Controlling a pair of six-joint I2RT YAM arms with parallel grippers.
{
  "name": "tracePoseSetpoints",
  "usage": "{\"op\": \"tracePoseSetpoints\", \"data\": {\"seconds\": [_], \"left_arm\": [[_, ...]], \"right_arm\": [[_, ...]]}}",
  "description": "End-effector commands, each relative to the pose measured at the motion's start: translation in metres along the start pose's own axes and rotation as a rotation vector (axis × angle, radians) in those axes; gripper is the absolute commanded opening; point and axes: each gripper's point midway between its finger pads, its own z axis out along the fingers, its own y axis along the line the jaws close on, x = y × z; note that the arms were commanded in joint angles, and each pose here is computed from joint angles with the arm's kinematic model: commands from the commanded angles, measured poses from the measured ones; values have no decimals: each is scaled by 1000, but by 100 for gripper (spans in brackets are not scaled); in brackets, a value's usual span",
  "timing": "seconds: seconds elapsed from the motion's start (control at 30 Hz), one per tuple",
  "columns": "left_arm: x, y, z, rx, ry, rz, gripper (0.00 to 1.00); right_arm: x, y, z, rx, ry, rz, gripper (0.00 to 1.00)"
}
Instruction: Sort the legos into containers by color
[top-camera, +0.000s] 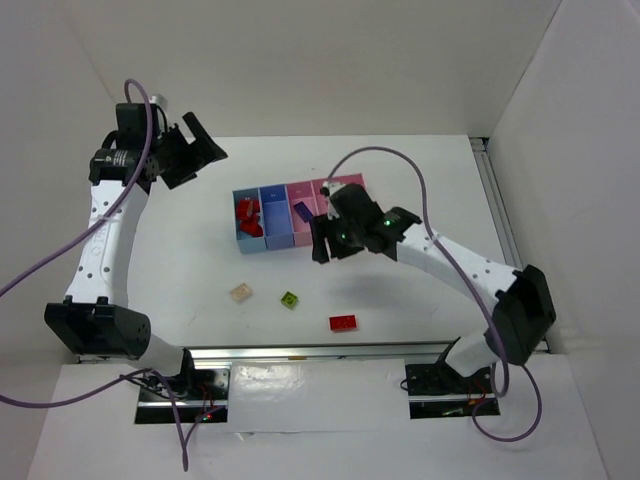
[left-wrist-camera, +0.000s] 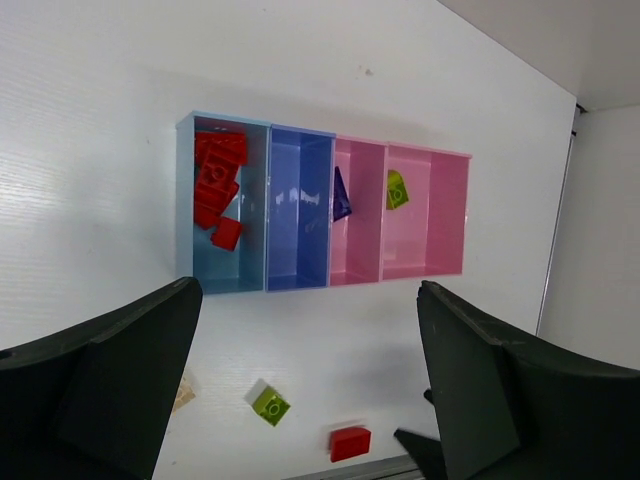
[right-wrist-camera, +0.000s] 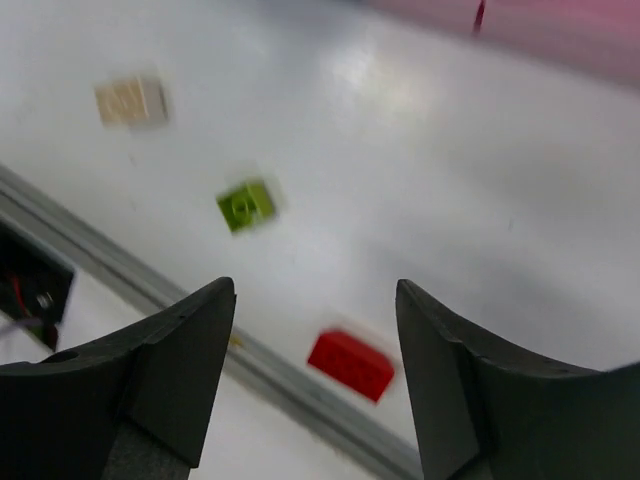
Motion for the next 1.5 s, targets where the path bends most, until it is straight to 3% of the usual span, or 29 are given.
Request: {"op": "tracePoseSetpoints", "data": {"seconds": [0.0,0.1,0.3,0.63,0.8,1.0,1.47], "left_arm": [[-9,-12,-2,53,-33,39,100],[3,-18,7,76,9,36,100],[12,-26,18,84,44,52,100],[24,-34,20,81,72,82,100],[27,-31,21,76,80,80,100],[34,-32,30,76,109,73,100],[31,-30,37,64,108,90,100]], "right_arm": [[82,-12,-22,130,190,30,73],[121,-11,-32,199,272,72,78],[153,-5,-34,199,319,154,87],[178,-6,-30,211,386,57,85],[210,-24,-31,294,530,16,86],[211,-29,-18,337,575,-30,87],[192,-36,19,366,540,-187,87]]}}
